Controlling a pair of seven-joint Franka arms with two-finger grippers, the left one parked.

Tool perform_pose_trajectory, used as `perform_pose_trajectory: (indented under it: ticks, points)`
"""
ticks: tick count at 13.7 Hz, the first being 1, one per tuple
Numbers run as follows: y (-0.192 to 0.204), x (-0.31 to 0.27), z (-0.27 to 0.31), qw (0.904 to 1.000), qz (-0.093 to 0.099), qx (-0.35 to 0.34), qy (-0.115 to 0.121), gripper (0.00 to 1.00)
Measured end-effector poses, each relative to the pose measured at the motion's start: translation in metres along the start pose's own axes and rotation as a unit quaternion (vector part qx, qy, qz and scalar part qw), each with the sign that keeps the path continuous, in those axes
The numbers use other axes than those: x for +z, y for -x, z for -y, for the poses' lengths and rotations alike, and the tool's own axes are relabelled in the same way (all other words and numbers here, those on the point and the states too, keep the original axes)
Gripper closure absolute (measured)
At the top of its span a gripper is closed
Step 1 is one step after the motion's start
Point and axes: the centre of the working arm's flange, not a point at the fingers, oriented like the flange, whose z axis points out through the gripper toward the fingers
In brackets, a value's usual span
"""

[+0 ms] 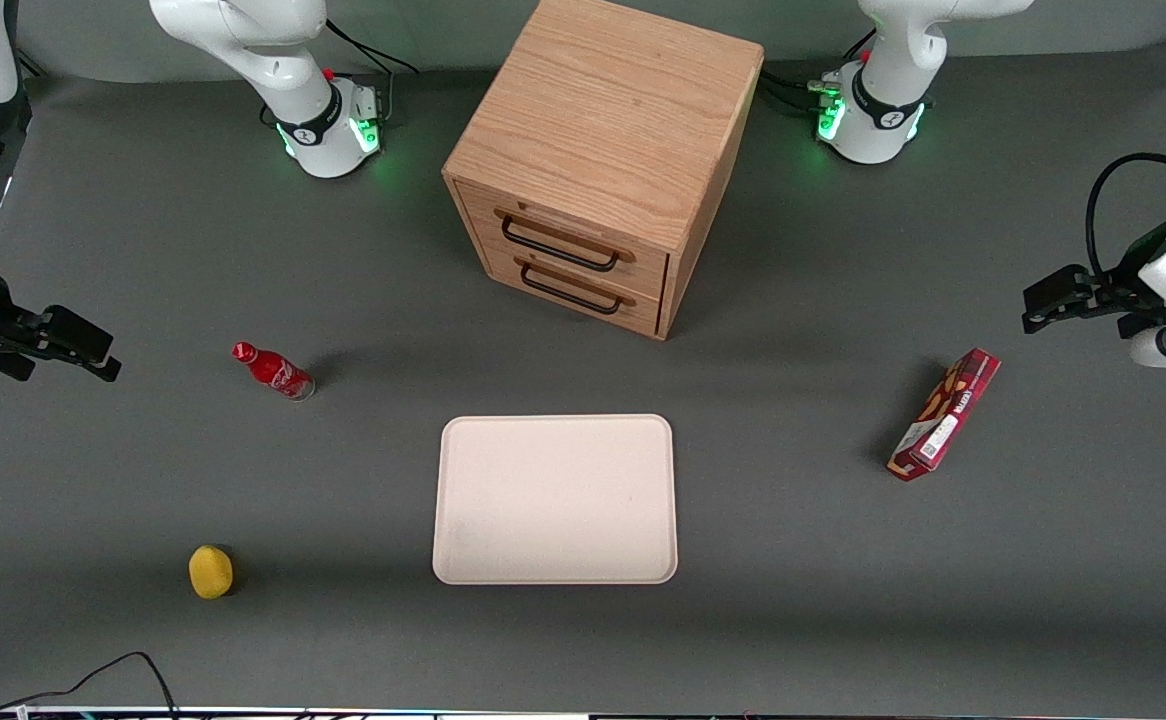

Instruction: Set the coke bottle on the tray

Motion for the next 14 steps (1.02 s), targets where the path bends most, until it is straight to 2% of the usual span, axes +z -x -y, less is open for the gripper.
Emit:
perform_pose_trajectory:
  ticks: [14]
  points:
    - [-0.0006, 0.0024, -0.0027, 1.0000, 0.003, 0.002, 0.001, 0.00]
